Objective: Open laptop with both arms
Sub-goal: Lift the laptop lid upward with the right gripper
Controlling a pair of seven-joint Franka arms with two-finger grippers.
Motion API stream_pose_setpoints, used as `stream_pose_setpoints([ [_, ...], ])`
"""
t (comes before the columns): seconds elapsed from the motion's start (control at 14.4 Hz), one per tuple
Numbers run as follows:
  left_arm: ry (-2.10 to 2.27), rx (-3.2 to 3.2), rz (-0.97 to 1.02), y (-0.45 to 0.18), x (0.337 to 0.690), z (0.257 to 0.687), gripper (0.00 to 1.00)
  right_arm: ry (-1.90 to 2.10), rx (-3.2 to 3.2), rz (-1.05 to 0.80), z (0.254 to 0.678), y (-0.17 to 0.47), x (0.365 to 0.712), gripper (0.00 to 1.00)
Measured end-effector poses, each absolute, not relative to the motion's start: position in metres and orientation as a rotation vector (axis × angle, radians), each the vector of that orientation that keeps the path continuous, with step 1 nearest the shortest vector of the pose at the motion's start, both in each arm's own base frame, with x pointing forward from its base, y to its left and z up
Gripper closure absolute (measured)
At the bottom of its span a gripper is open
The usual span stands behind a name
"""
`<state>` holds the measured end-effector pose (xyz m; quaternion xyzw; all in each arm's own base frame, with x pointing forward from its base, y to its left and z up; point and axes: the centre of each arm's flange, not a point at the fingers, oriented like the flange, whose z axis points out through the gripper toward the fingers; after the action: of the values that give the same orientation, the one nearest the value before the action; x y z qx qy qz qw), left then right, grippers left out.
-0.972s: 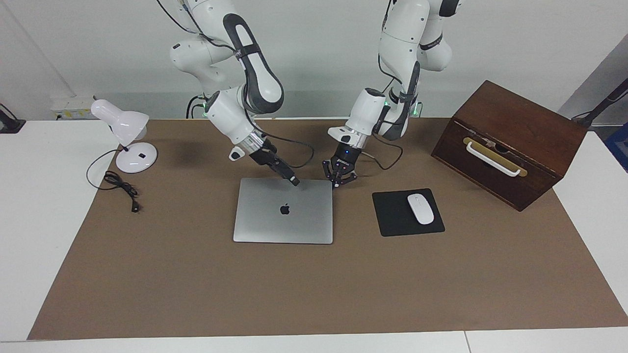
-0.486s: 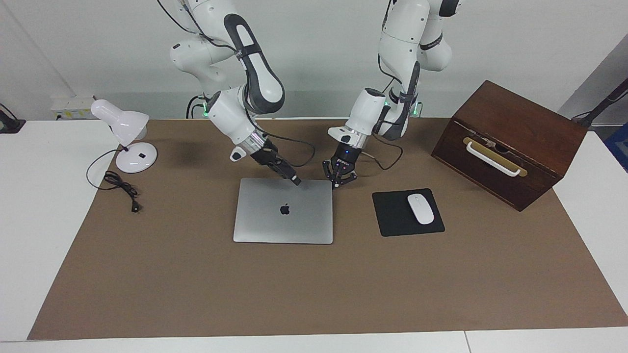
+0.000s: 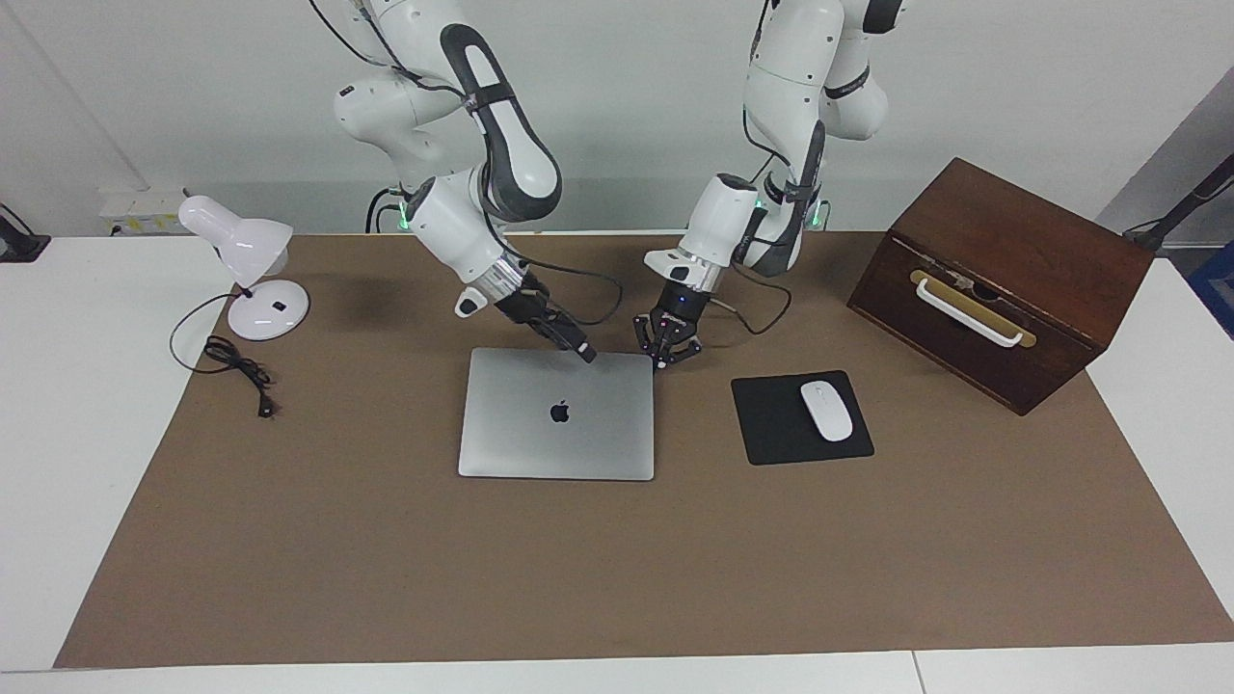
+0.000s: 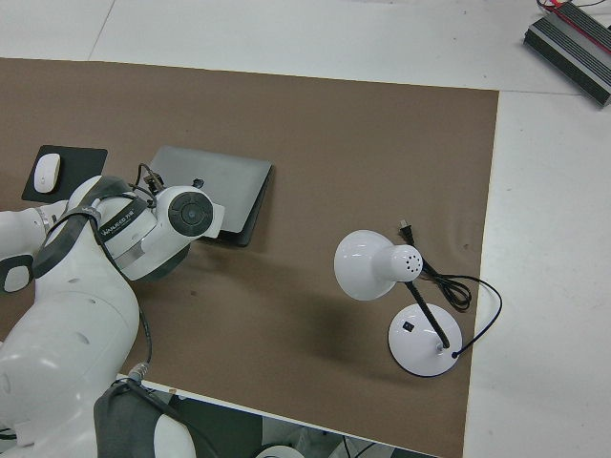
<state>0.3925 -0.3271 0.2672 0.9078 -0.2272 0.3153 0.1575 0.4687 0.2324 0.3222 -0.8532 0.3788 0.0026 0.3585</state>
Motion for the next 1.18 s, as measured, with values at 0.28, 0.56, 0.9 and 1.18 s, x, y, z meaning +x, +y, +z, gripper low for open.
stream_pose_setpoints([
  [0.28,-0.648,2.597,0.904,-0.327,0.393,0.267,0.99,0.942,-2.159,-0.046,0.350,0.242,0.487,0.00],
  [0.56,-0.649,2.597,0.904,-0.327,0.393,0.267,0.99,0.920,-2.117,-0.109,0.375,0.245,0.512,0.00],
  [0.9,-0.649,2.597,0.904,-0.327,0.393,0.267,0.99,0.907,-2.083,-0.151,0.393,0.246,0.533,0.00],
  [1.18,-0.650,2.597,0.904,-0.327,0.393,0.267,0.99,0.898,-2.062,-0.180,0.405,0.246,0.547,0.00],
])
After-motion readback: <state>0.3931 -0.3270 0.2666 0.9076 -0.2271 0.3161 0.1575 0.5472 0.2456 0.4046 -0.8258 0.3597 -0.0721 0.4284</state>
